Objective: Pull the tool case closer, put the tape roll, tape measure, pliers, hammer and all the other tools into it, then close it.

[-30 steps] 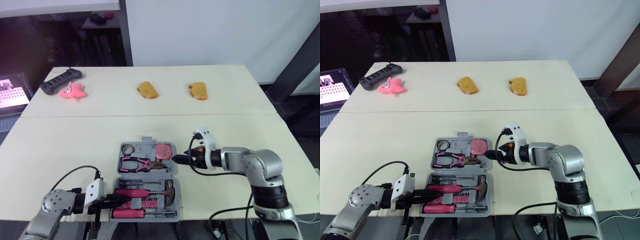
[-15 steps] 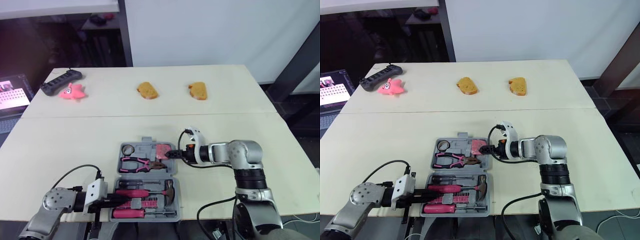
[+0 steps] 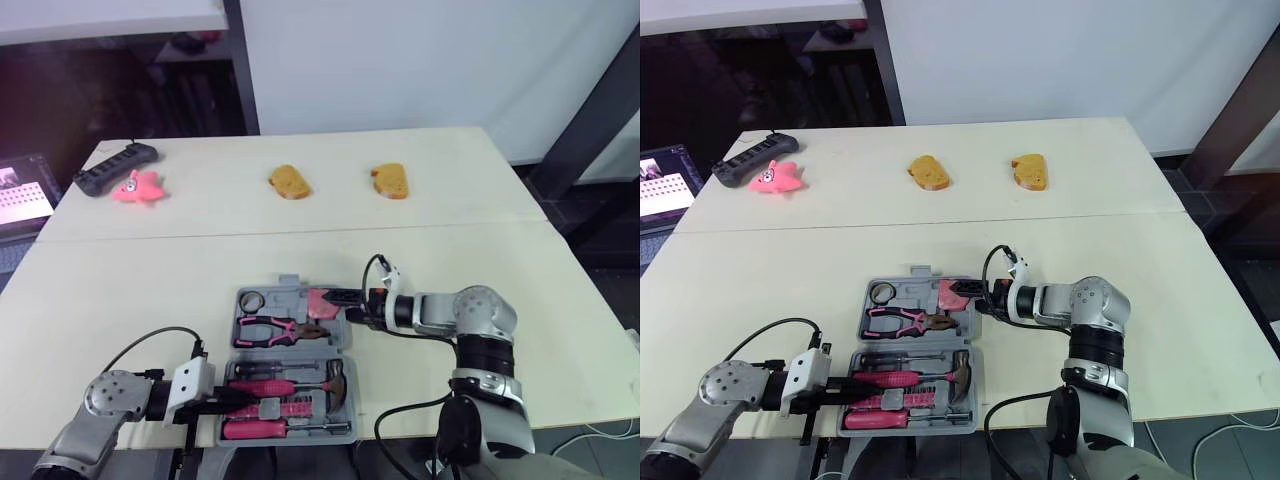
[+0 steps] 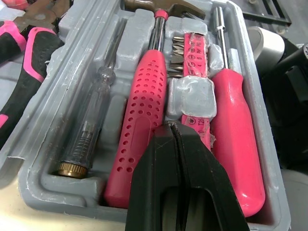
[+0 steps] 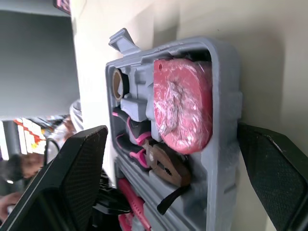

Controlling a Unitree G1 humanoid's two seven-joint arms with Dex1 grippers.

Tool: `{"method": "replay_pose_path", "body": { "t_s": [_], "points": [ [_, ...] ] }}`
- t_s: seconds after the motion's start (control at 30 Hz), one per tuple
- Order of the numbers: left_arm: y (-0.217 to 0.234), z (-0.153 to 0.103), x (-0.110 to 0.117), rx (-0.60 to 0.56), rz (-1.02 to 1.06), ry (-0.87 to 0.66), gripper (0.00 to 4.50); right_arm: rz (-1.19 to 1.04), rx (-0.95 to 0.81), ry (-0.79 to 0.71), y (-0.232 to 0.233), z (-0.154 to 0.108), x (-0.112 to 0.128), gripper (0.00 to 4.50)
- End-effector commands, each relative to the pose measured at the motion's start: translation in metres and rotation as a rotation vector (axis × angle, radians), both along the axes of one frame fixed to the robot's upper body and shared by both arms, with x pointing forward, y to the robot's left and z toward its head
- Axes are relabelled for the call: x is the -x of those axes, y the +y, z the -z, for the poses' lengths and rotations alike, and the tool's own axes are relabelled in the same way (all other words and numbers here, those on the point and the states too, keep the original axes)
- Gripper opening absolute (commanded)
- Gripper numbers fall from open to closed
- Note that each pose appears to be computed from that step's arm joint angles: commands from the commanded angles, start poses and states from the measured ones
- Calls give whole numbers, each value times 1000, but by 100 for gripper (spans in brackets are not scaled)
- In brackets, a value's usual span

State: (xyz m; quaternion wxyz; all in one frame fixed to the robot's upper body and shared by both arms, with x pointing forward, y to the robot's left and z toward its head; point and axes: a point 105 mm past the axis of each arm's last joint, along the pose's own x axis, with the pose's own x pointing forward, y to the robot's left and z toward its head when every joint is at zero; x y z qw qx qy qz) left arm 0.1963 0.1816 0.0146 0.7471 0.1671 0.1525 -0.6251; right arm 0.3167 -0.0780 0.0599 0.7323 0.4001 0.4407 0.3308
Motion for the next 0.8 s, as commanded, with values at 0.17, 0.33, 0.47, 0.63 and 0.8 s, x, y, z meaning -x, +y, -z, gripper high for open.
{"method": "replay_pose_path", "body": {
  "t_s": [0.17, 0.33, 0.47, 0.63, 0.8],
  "points": [
    [10, 18, 10, -75, -18, 83, 0, -1, -104, -112, 2, -21, -1, 443],
    [11, 16, 8, -79, -19, 79, 0, -66, -111, -180, 8, -33, 4, 443],
    [11, 15, 7, -80, -18, 78, 0, -99, -89, -227, 11, -35, 7, 443],
    [12, 15, 6, -82, -21, 76, 0, -155, -117, -305, 13, -47, 14, 443],
    [12, 11, 0, -74, -46, 64, 0, -224, -107, -377, 15, -55, 24, 443]
  ]
}}
